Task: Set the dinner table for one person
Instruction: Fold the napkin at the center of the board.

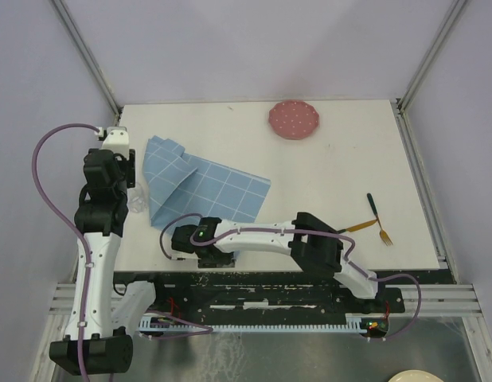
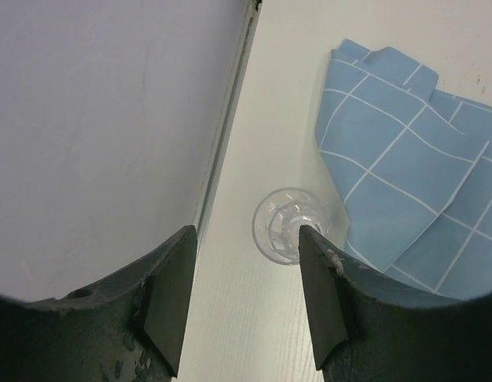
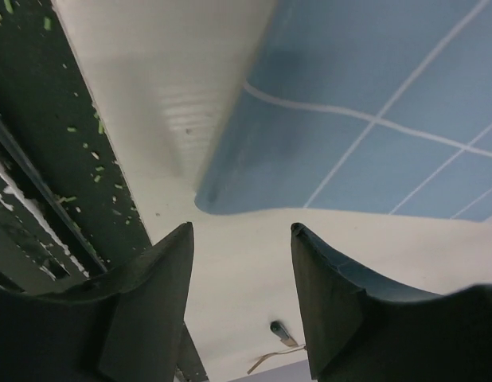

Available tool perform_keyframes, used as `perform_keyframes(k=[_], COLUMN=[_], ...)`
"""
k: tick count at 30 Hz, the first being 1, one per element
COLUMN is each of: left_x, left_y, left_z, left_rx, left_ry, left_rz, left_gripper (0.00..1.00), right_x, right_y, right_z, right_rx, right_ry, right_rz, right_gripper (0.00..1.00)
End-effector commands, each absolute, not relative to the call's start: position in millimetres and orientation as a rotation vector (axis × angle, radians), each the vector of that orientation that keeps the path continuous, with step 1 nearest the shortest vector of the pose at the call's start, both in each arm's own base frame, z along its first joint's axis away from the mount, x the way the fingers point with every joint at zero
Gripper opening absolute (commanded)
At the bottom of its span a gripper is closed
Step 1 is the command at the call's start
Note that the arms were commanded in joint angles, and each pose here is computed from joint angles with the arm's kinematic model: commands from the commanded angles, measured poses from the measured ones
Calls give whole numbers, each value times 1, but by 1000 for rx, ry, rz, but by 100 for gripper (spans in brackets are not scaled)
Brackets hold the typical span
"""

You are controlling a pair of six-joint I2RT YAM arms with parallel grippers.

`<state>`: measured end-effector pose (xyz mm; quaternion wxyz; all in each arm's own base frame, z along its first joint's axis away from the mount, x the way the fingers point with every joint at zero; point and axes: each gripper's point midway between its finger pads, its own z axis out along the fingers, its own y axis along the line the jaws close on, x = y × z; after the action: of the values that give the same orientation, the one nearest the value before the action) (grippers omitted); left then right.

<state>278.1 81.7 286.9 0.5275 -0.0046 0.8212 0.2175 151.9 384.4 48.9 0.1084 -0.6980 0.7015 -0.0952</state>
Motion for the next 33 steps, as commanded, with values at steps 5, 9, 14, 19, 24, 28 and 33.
perform_keyframes(k=[5,9,14,19,24,28,33], left_x=[270,267,267,271,272,271,271], left_y=[88,87,87,86,87,88,88], left_z=[318,320,322,325,328,329,328], left_rx=[-11,-15,-16,-13,-14,-10,-9], left_ry=[1878,1870,1866,1860,1854,1848,1851], left_rz=[575,567,565,556,565,573,574], left_gripper=[62,62,62,62,62,62,62], right_x=[146,146,143,132,131,130,139], right_y=[407,407,407,414,413,402,387], right_z=[41,35,29,22,11,2,-5], right_rx=[-2026,-2032,-2036,-2046,-2053,-2066,-2048], right_ry=[2131,2138,2155,2163,2171,2194,2243], right_rz=[-204,-213,-210,-208,-236,-241,-251], right_gripper=[60,59,59,59,55,37,18])
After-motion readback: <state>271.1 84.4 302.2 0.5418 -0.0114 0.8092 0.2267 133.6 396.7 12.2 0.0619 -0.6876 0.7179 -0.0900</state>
